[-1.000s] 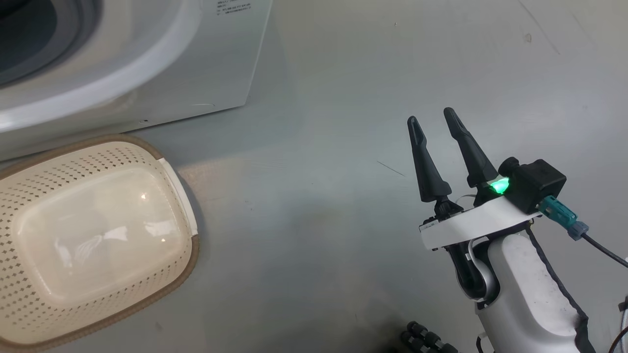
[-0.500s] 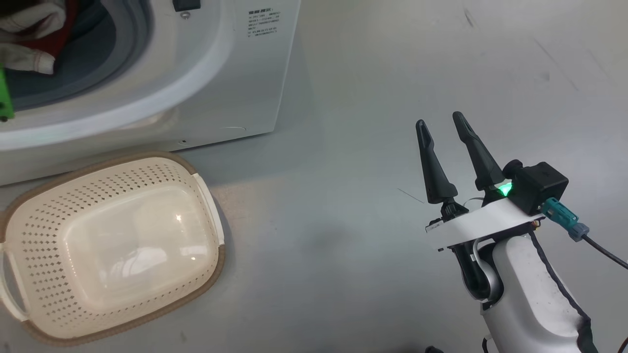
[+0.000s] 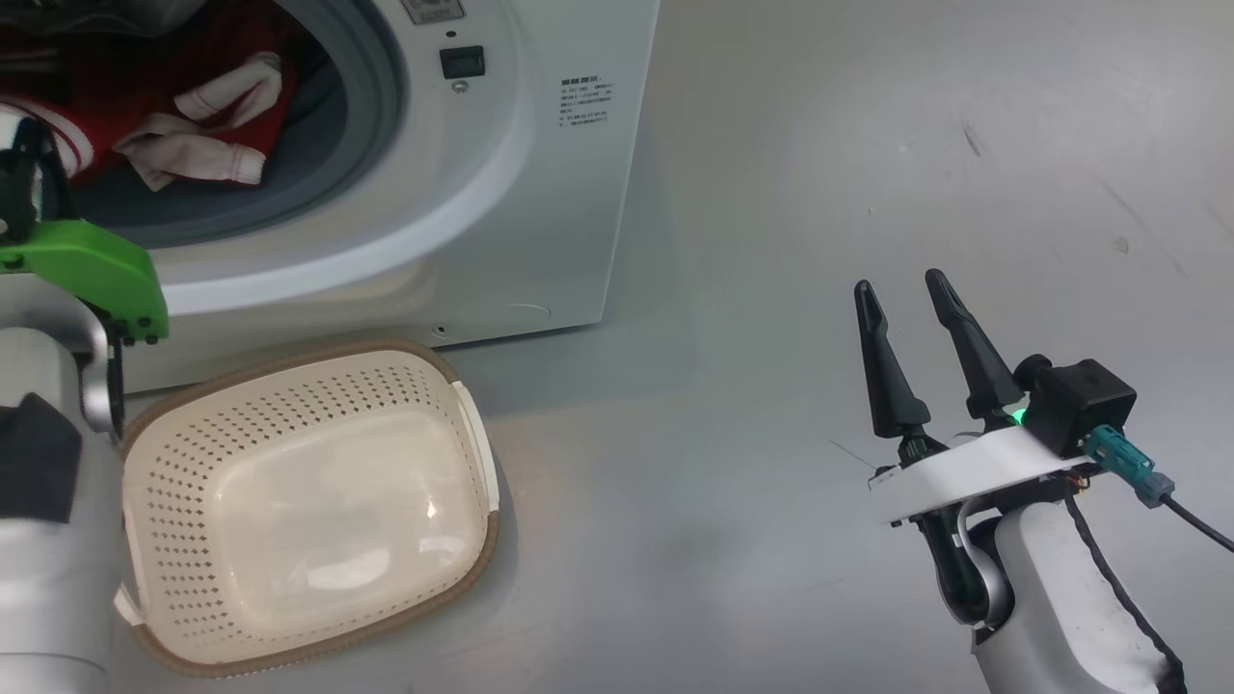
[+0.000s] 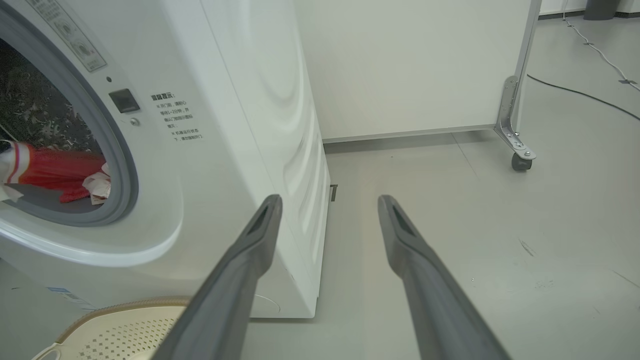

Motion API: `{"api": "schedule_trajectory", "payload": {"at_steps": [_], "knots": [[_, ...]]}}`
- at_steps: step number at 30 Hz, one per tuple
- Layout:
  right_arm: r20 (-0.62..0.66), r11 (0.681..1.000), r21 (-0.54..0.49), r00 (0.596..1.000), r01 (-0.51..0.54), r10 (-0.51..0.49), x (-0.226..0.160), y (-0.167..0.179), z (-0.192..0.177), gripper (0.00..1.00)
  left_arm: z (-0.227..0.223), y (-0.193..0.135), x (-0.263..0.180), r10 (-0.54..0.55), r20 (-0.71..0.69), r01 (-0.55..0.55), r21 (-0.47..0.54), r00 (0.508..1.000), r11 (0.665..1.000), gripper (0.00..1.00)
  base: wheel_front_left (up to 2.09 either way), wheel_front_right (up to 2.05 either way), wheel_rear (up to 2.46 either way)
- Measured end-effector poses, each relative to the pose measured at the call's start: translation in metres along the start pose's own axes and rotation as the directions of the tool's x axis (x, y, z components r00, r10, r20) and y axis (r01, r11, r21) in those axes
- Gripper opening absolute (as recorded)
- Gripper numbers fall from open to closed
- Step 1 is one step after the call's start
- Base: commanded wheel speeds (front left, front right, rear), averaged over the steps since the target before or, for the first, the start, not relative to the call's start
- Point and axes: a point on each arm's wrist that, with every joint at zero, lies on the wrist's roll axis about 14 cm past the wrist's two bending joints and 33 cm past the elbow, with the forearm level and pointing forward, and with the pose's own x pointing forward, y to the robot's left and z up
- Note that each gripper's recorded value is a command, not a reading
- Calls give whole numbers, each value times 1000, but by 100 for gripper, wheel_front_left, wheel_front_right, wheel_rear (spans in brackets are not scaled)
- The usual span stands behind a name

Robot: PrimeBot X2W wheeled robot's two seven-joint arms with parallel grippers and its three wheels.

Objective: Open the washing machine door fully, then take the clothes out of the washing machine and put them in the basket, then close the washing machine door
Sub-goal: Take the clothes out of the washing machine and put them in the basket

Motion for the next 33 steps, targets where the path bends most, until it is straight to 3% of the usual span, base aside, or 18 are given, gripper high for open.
{"api": "schedule_trajectory", "payload": {"at_steps": [10, 22, 28, 33], "knots": [[39, 1000, -13, 999, -27, 27, -13, 9, 16, 100, 12, -4, -49, -23, 78, 28, -56, 997, 998, 0, 0, 0, 0], [59, 997, -12, 995, -80, 81, -30, 30, 23, 100, 63, 24, -96, 50, 234, -24, -111, 971, 994, 0, 0, 0, 0], [73, 995, -14, 992, -103, 104, -30, 38, 27, 100, 133, 42, -116, 104, 439, -33, -165, 892, 986, 0, 0, 0, 0], [70, 994, -17, 992, -106, 107, -32, 39, 26, 100, 160, 37, -129, 96, 528, -7, -168, 844, 986, 0, 0, 0, 0]]}}
